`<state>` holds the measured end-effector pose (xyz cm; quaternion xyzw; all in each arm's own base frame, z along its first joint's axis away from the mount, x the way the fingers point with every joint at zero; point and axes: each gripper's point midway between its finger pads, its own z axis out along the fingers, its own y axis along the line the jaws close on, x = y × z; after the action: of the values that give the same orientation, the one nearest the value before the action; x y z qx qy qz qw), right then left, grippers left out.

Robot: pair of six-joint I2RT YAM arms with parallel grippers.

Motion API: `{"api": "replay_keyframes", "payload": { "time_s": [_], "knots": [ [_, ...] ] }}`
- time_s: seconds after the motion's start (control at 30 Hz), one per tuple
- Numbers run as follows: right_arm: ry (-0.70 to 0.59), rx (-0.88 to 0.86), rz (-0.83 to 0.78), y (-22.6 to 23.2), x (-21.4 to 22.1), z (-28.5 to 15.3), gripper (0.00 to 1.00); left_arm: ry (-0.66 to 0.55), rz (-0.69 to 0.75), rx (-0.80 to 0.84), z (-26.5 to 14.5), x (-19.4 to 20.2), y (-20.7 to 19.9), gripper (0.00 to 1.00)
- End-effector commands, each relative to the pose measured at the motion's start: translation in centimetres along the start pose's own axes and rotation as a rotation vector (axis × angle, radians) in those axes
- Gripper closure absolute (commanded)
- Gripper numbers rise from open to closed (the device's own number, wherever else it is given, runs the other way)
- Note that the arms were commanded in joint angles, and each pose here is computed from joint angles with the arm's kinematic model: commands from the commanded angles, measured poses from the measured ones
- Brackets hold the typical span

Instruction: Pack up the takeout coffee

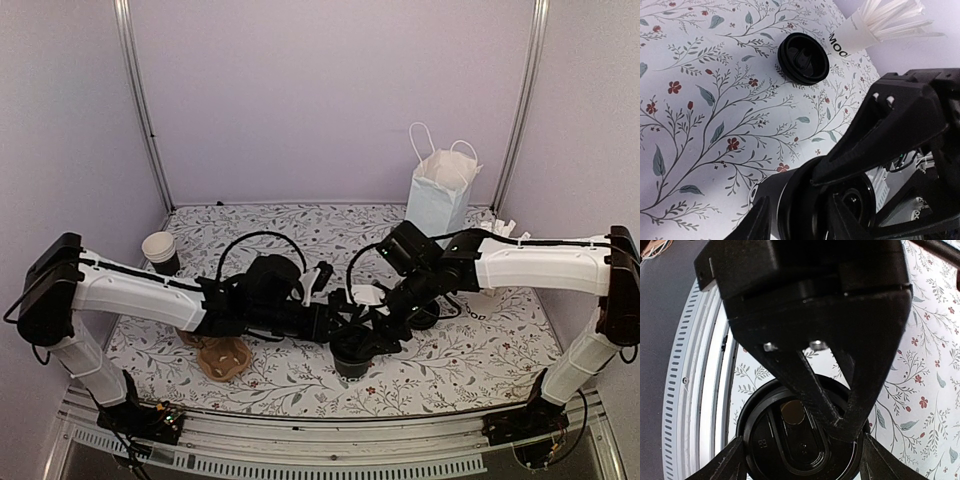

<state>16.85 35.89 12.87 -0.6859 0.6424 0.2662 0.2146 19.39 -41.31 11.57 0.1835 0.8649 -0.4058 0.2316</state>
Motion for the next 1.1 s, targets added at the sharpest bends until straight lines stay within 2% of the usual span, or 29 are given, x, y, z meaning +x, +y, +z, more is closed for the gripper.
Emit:
{"api": "replay_keyframes", "payload": {
  "time_s": [0.0,0.13,0.33,0.5,0.63,0.77,0.93,1.07],
  "knots": [
    [0.005,0.109,-0.022,-1.8,-0.2,-0.8,0.27,0.110,0.026,-0.150,-0.6,3.9,3.5,0.53],
    [0.011,0.182,-0.023,-3.4,-0.1,-0.2,0.28,0.005,0.015,-0.066,-1.7,2.0,1.8,0.33],
    [-0.007,0.234,-0.011,-4.6,-0.6,-0.1,0.28,0.049,-0.041,-0.009,-0.2,3.2,1.6,0.29],
    [-0.034,0.255,-0.006,-4.8,-1.3,-0.6,0.25,0.163,-0.133,-0.148,1.7,6.3,5.6,0.37],
    [-0.159,0.175,0.000,-3.5,-3.9,-3.3,0.23,0.217,-0.163,-0.238,1.9,7.8,8.0,0.45],
    [-0.269,0.069,0.038,-2.6,-5.8,-6.4,0.23,0.230,-0.168,-0.255,1.9,8.2,8.6,0.50],
    [-0.293,0.057,0.052,-2.8,-5.8,-7.5,0.23,0.242,-0.166,-0.255,2.2,8.3,8.8,0.52],
    [-0.254,0.148,0.138,-5.4,-4.6,-7.6,0.26,0.266,-0.160,-0.275,2.1,8.7,9.0,0.53]
  ]
}}
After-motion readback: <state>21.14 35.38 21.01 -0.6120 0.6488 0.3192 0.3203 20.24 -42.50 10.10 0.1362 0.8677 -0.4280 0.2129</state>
